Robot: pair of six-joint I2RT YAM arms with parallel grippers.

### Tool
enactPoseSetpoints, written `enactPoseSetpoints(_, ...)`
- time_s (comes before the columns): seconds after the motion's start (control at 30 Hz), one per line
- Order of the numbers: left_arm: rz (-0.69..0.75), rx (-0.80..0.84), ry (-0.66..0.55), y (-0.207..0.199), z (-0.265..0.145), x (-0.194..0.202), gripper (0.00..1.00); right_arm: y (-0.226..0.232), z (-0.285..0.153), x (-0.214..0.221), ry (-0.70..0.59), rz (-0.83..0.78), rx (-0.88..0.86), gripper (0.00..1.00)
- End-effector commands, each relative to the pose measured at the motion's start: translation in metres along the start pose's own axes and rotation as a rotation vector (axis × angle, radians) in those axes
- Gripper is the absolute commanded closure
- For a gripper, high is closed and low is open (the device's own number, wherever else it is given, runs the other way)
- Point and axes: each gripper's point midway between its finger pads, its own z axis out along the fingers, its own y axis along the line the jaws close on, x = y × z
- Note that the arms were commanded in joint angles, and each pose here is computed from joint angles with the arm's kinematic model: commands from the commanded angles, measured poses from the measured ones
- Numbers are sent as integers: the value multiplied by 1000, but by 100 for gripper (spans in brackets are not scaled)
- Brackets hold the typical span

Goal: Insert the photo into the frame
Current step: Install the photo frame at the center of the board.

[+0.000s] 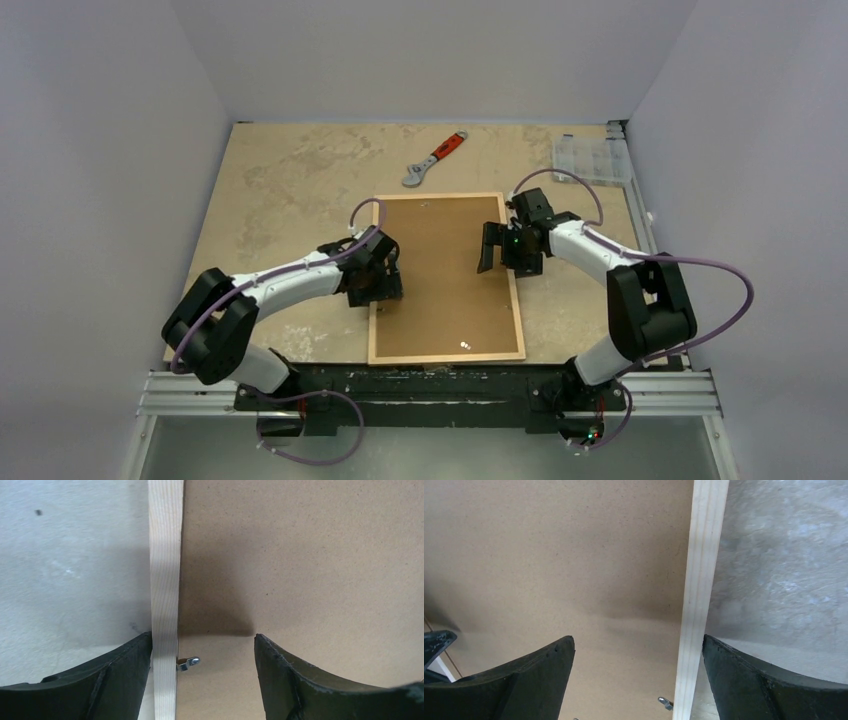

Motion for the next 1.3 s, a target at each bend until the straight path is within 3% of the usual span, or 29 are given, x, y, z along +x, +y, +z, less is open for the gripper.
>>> enactPoseSetpoints(0.0,40,109,34,-40,4,4,29,-3,-2,-8,-20,-9,-12,3)
enactPoseSetpoints(0.23,42,108,74,-50,3,31,31,-2,-8,16,6,8,-60,6)
enactPoseSetpoints(0.47,30,-14,9,-16,7,41,28,-3,-13,47,25,-13,-62,9)
enactPoseSetpoints(0.63,15,-126,-78,17,-1,29,15,-9,-15,28,-24,-25,0,4)
enactPoseSetpoints(0.8,-7,-64,-116,12,-6,8,11,-7,-11,-12,-76,-18,61,1)
enactPoseSetpoints(1.07,-16,42,-126,-10,-2,-26,14,-3,3,-36,-40,-42,88,2)
enactPoseSetpoints(1.27,18,90,-77,-29,-5,-21,26,3,5,-11,30,-77,59,5)
